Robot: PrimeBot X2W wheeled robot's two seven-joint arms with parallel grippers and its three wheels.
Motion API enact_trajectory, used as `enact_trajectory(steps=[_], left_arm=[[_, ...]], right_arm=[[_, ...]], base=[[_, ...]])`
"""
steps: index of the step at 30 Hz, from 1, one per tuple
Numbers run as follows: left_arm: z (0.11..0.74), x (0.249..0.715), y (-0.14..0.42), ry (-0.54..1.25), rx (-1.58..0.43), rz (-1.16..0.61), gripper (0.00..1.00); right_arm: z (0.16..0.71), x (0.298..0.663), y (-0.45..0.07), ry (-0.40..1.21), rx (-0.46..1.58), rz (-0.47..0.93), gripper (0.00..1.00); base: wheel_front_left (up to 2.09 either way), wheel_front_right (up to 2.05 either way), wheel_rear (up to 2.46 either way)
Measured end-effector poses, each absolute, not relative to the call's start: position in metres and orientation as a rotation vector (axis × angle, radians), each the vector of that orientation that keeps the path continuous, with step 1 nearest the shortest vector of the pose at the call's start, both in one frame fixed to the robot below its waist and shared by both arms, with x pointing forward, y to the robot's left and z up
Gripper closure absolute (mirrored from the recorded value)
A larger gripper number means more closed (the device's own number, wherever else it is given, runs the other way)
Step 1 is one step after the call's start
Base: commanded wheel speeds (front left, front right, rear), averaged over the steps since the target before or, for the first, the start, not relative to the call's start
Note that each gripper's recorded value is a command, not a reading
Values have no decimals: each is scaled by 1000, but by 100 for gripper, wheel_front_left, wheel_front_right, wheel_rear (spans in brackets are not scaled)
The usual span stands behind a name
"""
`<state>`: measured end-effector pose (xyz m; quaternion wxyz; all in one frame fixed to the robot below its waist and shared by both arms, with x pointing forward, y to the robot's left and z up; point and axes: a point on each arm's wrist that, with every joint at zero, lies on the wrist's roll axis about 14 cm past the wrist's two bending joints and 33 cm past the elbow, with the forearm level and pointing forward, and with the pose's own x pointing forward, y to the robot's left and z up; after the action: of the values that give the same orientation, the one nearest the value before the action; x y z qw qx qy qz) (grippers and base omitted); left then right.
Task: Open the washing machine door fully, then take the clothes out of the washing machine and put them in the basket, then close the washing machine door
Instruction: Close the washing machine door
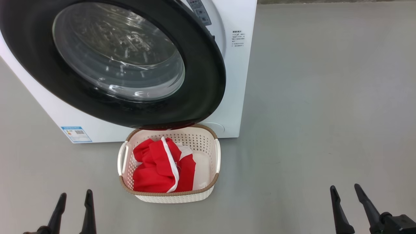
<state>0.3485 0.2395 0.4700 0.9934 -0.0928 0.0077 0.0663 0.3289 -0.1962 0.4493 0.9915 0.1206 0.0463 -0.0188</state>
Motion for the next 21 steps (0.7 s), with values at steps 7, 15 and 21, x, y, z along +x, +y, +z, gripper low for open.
enact_trajectory(steps=[7, 15, 21], left_arm=[[470, 344, 240, 14, -196, 148, 0], [467, 337, 245, 19, -202, 175, 0], [470, 336, 250, 5, -229, 198, 0]], right_arm=[[457, 343, -173, 71, 248, 40, 100], [504, 397, -125, -64, 252, 205, 100], [538, 434, -84, -147, 268, 322, 100]], base=[[0, 0, 0], [0, 0, 0], [0, 0, 0]])
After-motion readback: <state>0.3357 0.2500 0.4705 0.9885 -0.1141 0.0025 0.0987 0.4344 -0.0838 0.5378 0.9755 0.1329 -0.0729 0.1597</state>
